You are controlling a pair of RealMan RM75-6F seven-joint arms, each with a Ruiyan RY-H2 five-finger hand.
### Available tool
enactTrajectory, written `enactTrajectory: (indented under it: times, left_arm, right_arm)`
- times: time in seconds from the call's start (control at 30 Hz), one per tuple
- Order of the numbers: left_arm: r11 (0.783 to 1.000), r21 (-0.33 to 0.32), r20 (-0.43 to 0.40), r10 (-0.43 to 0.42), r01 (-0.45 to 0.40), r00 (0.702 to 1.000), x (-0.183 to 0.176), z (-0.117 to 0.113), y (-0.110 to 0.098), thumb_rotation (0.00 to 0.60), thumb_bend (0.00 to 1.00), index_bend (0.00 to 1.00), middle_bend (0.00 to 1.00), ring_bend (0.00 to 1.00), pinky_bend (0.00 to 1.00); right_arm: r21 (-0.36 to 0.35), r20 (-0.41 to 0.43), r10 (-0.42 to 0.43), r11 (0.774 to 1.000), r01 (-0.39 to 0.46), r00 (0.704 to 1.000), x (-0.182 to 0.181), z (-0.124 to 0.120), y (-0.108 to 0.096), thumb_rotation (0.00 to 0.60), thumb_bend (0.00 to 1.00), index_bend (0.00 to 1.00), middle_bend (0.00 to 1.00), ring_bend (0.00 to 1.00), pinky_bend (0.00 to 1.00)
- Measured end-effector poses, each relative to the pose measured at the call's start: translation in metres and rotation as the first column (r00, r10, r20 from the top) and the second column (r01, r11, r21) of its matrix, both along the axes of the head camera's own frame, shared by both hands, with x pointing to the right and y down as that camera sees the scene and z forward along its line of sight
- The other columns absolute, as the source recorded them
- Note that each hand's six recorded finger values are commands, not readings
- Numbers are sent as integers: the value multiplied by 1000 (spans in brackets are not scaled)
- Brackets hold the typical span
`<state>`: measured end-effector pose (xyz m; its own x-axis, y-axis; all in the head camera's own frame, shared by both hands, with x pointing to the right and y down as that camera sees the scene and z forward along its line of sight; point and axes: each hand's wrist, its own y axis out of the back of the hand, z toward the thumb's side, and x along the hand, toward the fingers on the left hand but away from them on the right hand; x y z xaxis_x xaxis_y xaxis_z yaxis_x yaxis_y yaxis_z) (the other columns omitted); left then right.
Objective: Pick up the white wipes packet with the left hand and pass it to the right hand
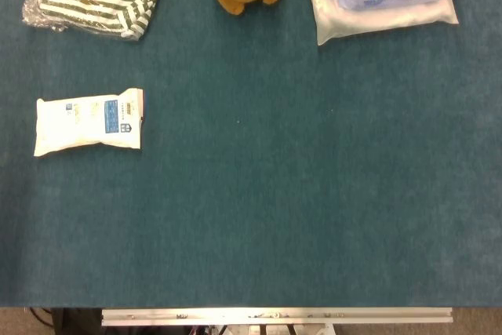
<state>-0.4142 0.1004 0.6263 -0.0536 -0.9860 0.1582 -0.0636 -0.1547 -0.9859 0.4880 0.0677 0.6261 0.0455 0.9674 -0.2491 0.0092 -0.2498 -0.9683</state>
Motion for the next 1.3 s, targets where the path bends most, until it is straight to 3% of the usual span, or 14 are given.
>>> enactTrajectory:
  times: [0.5, 0.63, 0.77, 0.9, 1.0, 1.13, 1.3]
  left_arm:
    - [1000, -14, -22, 18, -18, 1000, 8, 7, -3, 600, 307, 555, 390, 334, 534]
    - [998, -44, -34, 52, -54, 998, 17, 11, -3, 598, 268, 494, 366, 305, 512]
    - [991, -95, -65, 83, -89, 994, 29, 16, -5, 522, 240, 435, 316, 278, 394]
    - [981, -149, -75, 116, -126, 990, 40, 26, -10, 493, 217, 339, 201, 190, 314]
    - [971, -194, -82, 128, -142, 988, 45, 35, -12, 376, 205, 232, 80, 102, 257]
    - [958, -244, -92, 131, -150, 987, 50, 49, -20, 362, 201, 179, 20, 65, 238]
    - [952, -260, -89, 140, -159, 986, 55, 64, -34, 364, 201, 169, 0, 41, 225]
  right_arm:
    - [15, 3, -12, 1000, 12, 1000, -2, -4, -5, 600, 131, 332, 261, 162, 317]
    - [31, -8, -19, 999, 19, 1000, -3, -12, -6, 600, 131, 332, 261, 162, 317]
    - [51, -23, -24, 998, 25, 999, -4, -22, -10, 600, 131, 332, 261, 162, 317]
    - [63, -32, -26, 998, 28, 999, -4, -29, -14, 600, 131, 332, 261, 162, 317]
    - [65, -36, -16, 998, 18, 999, -1, -31, -14, 600, 131, 332, 261, 162, 317]
    - [58, -41, -2, 998, 4, 999, 4, -30, -12, 600, 131, 332, 262, 162, 317]
    - [50, -45, 8, 999, -6, 999, 9, -28, -11, 600, 131, 332, 261, 162, 317]
